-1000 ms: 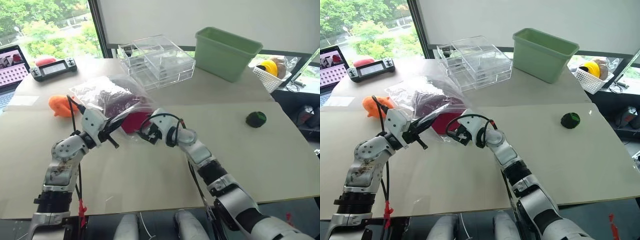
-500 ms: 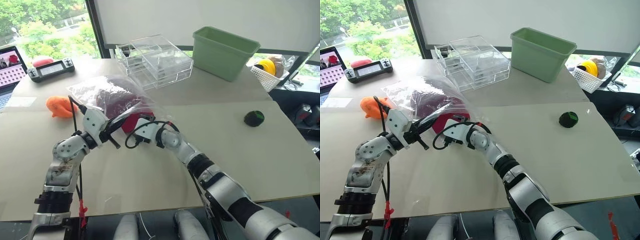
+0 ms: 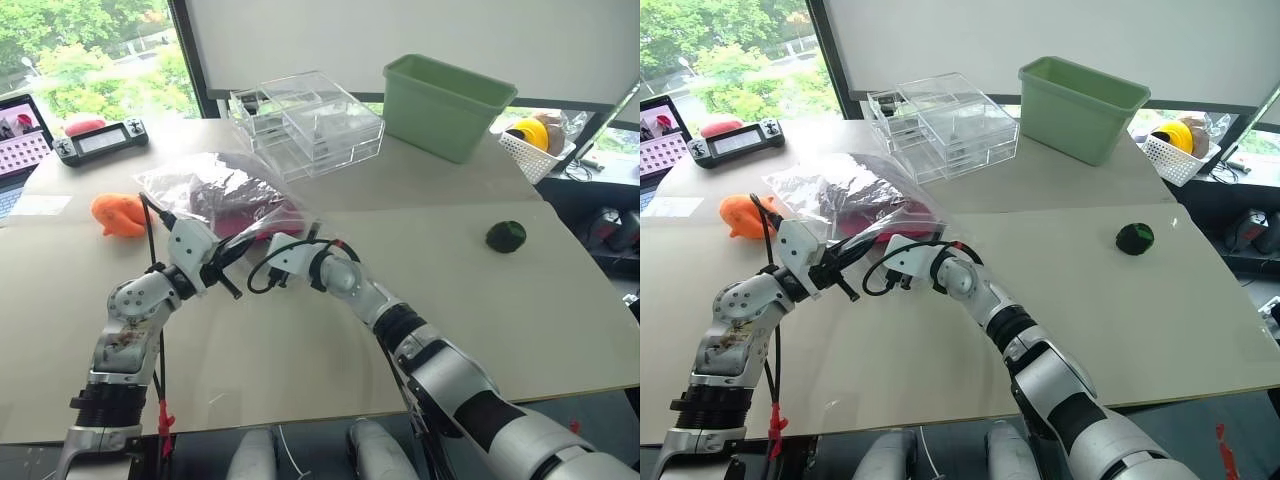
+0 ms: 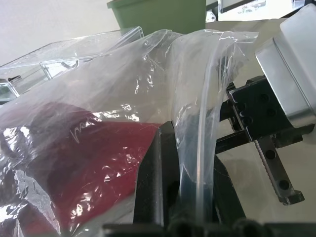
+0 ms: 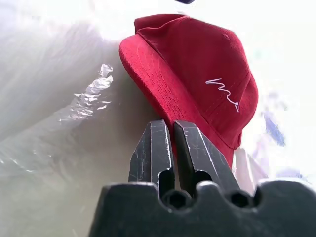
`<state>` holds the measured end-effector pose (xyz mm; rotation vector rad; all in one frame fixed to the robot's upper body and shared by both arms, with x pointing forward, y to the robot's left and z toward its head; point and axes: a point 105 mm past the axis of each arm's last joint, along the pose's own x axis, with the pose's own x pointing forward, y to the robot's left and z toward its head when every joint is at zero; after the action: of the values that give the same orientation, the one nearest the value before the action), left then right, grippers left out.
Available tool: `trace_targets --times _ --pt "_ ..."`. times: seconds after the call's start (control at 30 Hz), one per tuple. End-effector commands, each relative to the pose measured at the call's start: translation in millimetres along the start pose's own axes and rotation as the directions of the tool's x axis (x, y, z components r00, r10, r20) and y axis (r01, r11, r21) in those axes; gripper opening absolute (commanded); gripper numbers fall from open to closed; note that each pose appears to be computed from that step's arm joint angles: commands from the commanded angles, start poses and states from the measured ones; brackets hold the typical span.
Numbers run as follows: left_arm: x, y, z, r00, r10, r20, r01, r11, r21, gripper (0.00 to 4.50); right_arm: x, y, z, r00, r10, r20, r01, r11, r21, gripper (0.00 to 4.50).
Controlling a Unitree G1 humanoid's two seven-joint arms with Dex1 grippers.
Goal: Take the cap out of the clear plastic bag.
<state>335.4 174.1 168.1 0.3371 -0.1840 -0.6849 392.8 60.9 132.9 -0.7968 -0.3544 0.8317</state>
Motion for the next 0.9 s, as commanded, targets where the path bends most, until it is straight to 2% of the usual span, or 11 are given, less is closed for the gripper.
trace_targets --times 0.03,0.37,0.4,0.5,0.63,0.73,0.8,0.9 --pt "1.2 -1.9 11.7 0.999 -0.006 0.037 0.005 1.0 0.02 0.0 -1.8 -2.4 2.2 1.0 -0.007 0.017 0.007 1.0 -0.001 0.02" --pt "2.7 -2.2 11.2 0.999 -0.007 0.036 0.006 1.0 0.019 0.0 -4.5 0.5 -5.5 1.0 -0.003 -0.009 0.003 1.0 -0.012 0.02" --pt "2.6 -2.3 11.0 0.999 -0.007 0.036 0.006 1.0 0.019 0.0 -5.2 0.6 -7.4 1.0 -0.002 -0.015 0.002 1.0 -0.005 0.62" --pt "2.5 -2.9 10.8 0.999 -0.008 0.036 0.007 1.0 0.019 0.0 -6.5 1.3 -10.9 1.0 0.011 -0.026 -0.011 1.0 -0.001 1.51" --pt "1.6 -3.4 10.7 0.999 -0.007 0.035 0.007 1.0 0.019 0.0 -8.2 -4.9 -19.2 0.998 -0.018 -0.065 0.012 0.996 -0.088 2.78" --pt "1.0 -3.6 11.2 0.999 -0.006 0.036 0.006 1.0 0.02 0.0 -8.6 -15.1 -28.0 0.991 -0.068 -0.116 0.046 0.983 -0.179 3.95" --pt "0.4 -4.1 11.4 0.999 -0.007 0.036 0.007 1.0 0.022 0.0 -7.0 -19.1 -31.4 0.986 -0.092 -0.139 0.061 0.975 -0.212 4.43" --pt "0.0 -4.0 11.7 0.999 -0.005 0.036 0.005 1.0 0.024 0.0 -2.5 -21.5 -31.0 0.983 -0.111 -0.148 0.073 0.967 -0.243 4.43"
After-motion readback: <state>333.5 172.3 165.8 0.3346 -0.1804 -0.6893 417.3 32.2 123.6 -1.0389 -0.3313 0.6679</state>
